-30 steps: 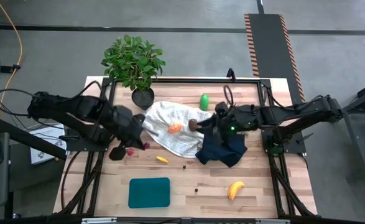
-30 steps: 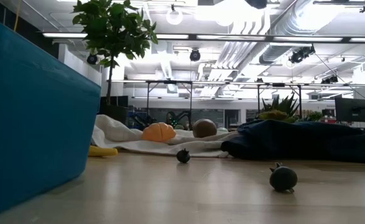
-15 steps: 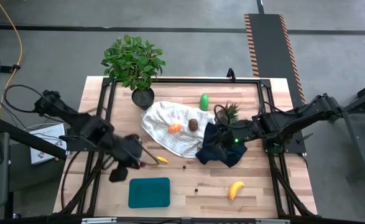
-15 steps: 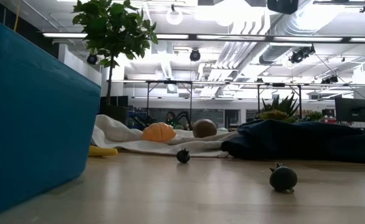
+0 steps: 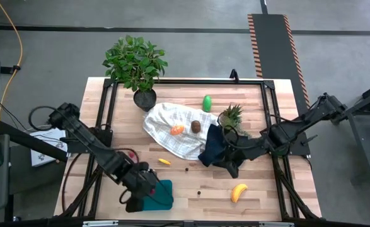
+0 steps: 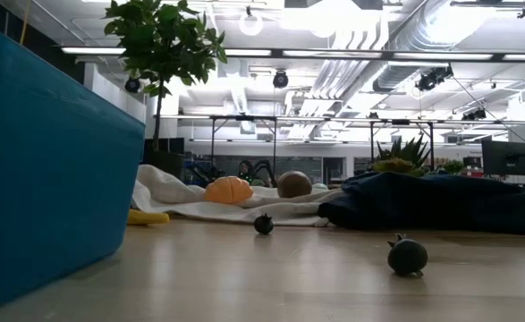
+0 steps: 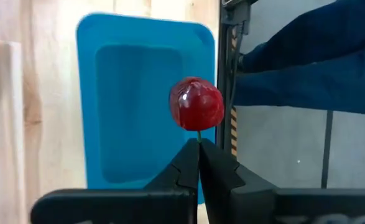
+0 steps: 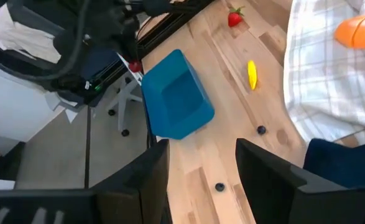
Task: Pick and placing Produce into tupperware
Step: Put the cherry into the bin
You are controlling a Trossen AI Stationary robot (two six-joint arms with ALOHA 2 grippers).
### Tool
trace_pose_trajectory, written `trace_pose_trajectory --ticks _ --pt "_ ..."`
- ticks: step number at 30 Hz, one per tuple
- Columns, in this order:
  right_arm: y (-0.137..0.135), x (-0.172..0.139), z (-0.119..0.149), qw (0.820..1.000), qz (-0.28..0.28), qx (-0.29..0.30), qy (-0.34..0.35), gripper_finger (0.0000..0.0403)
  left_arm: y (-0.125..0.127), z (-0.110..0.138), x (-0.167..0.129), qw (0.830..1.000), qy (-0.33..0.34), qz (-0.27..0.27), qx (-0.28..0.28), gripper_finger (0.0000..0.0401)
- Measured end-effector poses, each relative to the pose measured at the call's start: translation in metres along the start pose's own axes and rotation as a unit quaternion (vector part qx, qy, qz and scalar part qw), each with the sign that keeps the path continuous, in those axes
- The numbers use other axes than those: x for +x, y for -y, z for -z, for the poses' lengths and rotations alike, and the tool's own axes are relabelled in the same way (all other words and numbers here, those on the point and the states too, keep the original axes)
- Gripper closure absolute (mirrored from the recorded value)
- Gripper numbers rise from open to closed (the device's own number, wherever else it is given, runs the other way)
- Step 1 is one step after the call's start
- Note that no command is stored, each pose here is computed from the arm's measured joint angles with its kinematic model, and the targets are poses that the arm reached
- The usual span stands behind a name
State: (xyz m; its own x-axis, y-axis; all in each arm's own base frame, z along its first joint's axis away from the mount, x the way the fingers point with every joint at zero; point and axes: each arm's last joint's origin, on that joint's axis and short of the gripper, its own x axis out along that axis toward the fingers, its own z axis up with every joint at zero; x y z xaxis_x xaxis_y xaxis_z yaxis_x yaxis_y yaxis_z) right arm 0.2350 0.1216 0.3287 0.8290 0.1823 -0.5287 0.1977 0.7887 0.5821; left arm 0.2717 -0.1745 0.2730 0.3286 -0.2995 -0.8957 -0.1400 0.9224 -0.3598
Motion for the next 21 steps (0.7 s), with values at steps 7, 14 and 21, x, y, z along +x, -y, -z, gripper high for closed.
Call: trace_pose_trajectory --ticks 7,14,21 --pt "-0.006 -0.003 0.011 1.0 0.0 -0.008 -0.011 0.0226 -0.002 -0.003 0.032 0.998 -0.028 -0.035 -0.032 0.0401" --pt "-0.007 -0.005 0.017 1.0 0.012 -0.011 -0.018 0.0226 -0.004 -0.002 0.058 0.996 -0.058 -0.056 -0.043 0.0401" --pt "-0.006 -0.005 0.017 1.0 0.019 -0.013 -0.012 0.0226 -0.006 -0.001 0.075 0.994 -0.079 -0.067 -0.047 0.0401"
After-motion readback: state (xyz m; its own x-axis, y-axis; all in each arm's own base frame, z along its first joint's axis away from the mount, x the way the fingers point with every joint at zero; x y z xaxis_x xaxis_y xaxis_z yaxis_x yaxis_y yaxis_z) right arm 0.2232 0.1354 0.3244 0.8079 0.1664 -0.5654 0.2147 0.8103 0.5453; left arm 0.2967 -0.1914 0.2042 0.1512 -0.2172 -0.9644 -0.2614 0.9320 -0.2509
